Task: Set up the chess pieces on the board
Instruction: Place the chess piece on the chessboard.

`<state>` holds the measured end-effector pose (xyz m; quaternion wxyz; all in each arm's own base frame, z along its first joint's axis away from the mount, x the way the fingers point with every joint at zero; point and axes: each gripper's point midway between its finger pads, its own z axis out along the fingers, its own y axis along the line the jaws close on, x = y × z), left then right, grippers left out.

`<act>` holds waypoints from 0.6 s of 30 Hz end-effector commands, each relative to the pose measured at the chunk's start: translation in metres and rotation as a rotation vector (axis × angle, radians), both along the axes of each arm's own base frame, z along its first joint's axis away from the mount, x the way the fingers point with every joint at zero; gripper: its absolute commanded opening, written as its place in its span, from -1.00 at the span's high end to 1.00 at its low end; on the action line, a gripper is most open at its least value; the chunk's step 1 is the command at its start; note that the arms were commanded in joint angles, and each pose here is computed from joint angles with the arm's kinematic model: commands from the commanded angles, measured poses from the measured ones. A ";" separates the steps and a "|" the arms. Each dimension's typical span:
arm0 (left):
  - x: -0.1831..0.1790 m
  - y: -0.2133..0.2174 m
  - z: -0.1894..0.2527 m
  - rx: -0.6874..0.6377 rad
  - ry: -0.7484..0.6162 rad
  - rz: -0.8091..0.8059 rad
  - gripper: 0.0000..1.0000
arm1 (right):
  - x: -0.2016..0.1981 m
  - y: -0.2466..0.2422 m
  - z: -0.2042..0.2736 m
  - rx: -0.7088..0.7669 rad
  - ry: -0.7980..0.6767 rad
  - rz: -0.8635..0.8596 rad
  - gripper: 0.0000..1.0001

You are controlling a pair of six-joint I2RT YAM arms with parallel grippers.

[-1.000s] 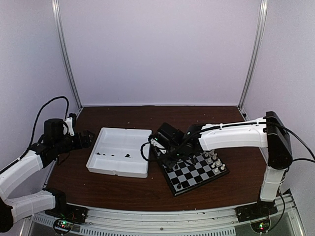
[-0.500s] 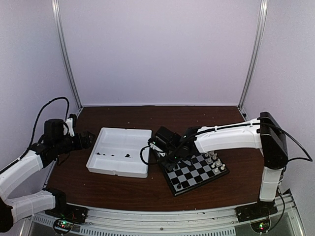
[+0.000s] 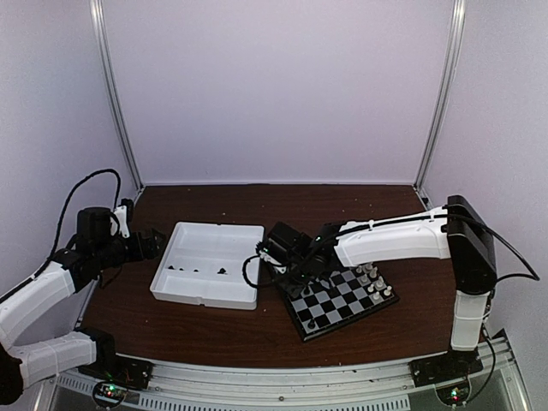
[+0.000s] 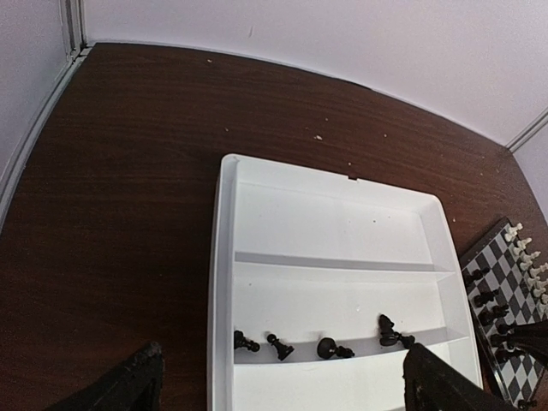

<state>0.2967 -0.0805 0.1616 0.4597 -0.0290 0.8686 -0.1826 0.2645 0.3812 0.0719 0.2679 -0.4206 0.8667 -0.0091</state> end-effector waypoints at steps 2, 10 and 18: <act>0.000 -0.003 0.000 -0.001 -0.006 -0.013 -0.95 | 0.006 0.005 0.006 -0.005 -0.041 -0.005 0.77; 0.000 0.001 -0.004 0.001 0.023 0.015 -0.95 | 0.008 0.005 0.008 -0.007 -0.054 -0.010 0.53; 0.000 0.010 -0.003 -0.016 0.042 0.086 -0.95 | 0.008 0.007 0.022 0.023 -0.068 -0.005 0.44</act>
